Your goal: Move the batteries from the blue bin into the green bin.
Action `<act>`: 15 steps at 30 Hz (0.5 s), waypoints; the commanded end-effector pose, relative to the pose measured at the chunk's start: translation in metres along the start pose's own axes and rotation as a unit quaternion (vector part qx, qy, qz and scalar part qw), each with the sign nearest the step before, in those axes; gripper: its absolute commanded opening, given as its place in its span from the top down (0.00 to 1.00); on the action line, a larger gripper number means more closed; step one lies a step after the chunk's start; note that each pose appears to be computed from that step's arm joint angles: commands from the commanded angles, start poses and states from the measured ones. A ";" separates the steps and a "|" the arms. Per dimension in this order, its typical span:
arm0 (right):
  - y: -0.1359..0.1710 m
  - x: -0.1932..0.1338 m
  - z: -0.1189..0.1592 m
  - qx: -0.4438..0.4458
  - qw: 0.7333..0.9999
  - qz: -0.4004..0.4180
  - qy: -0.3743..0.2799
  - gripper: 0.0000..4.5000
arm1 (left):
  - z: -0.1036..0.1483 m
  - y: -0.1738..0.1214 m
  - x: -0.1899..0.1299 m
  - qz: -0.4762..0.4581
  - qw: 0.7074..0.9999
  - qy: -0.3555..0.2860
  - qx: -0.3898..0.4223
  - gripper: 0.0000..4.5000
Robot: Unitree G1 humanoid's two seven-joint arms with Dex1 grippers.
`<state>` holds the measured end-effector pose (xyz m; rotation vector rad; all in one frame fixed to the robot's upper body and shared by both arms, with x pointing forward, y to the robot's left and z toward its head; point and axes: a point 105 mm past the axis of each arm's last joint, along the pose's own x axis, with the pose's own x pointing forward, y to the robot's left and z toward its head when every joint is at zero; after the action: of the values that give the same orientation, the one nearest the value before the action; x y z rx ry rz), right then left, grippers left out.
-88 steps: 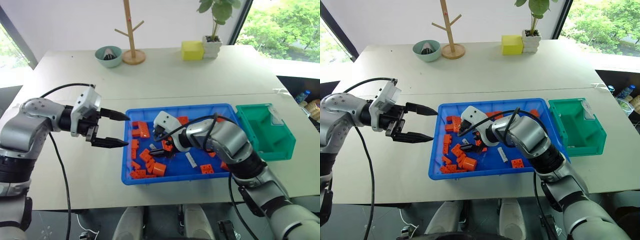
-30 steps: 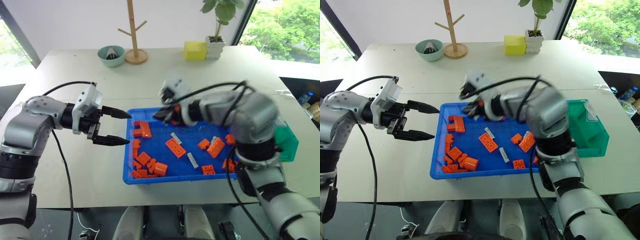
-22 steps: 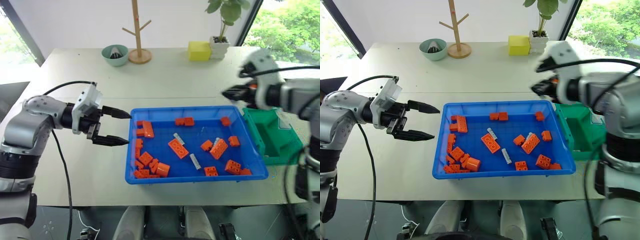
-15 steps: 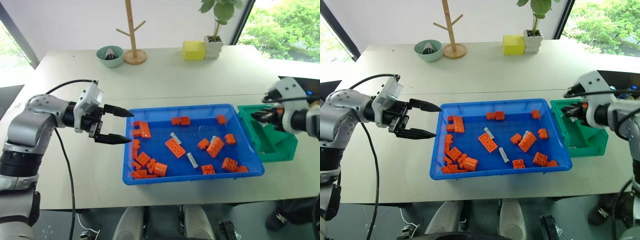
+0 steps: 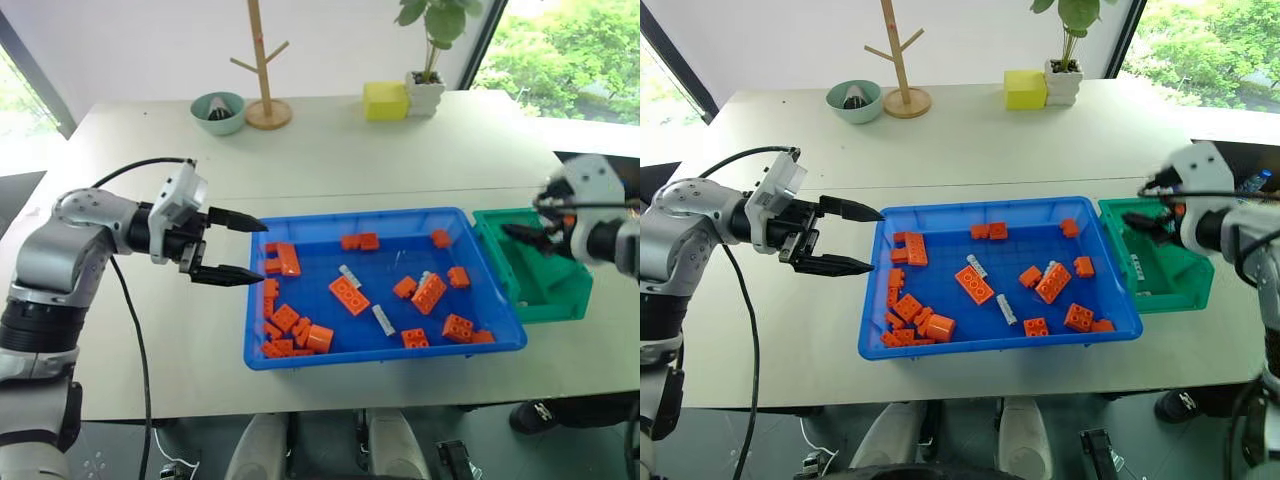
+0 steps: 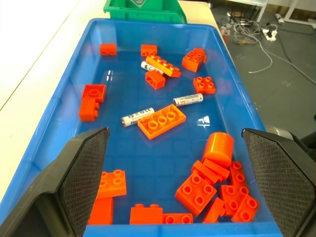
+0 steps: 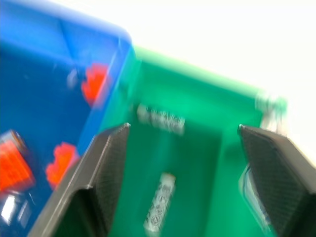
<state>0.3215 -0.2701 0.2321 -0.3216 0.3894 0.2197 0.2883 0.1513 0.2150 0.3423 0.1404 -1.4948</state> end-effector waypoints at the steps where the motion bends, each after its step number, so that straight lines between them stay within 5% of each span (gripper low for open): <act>1: 0.041 0.005 0.031 -0.012 0.997 0.057 -0.044 0.21 | 0.010 0.001 -0.002 0.003 1.000 -0.001 0.020 0.00; 7: 0.133 0.033 0.020 -0.014 0.983 0.182 -0.018 0.21 | 0.011 0.003 0.001 0.000 1.000 -0.002 0.021 0.00; 15: 0.174 0.063 -0.007 -0.031 0.976 0.217 0.019 0.21 | 0.014 0.003 -0.002 0.004 1.000 -0.002 0.024 0.00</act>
<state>0.3247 -0.1005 0.1445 -0.2706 0.5511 0.6673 0.2908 0.1486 0.2207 0.3468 0.1217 -1.4965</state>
